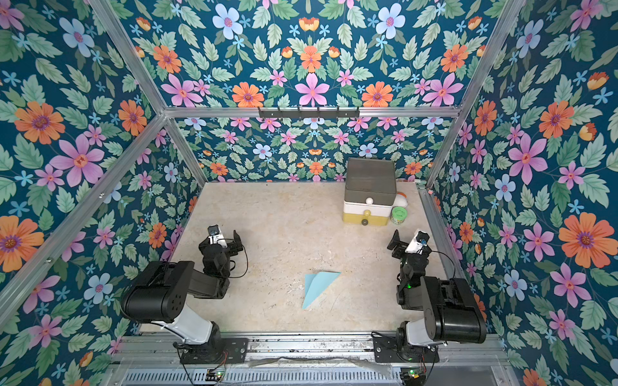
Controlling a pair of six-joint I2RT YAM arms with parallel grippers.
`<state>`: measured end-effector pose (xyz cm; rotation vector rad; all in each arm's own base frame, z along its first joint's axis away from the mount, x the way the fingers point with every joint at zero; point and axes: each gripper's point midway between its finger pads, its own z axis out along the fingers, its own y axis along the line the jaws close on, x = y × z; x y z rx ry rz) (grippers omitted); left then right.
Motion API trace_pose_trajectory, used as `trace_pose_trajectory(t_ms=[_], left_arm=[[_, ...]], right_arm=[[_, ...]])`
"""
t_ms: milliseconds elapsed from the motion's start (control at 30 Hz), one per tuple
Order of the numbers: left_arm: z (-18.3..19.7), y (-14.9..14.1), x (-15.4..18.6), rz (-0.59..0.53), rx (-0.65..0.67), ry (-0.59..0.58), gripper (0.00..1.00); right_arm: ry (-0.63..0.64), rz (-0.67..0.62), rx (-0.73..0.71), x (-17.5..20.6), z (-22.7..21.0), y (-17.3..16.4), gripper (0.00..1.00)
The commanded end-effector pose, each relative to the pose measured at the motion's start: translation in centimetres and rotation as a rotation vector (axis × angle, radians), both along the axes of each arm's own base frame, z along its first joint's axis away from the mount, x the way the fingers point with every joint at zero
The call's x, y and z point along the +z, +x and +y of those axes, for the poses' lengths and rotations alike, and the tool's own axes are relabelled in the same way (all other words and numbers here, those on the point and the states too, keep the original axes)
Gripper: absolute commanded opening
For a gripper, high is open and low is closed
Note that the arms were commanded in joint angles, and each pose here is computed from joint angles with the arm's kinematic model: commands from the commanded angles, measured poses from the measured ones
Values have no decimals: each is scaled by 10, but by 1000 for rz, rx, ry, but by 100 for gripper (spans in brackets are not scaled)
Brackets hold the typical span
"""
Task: Fold the square paper diagonally
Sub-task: Reset both arms
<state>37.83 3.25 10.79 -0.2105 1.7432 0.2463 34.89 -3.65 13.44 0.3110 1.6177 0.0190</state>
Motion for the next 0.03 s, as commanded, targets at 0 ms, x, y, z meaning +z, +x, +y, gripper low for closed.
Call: trace_pose_trajectory(t_ms=[0], left_arm=[[-1,1,6,-24,-5,2,100]], right_arm=[[-14,-9,7,3,1,0,99]])
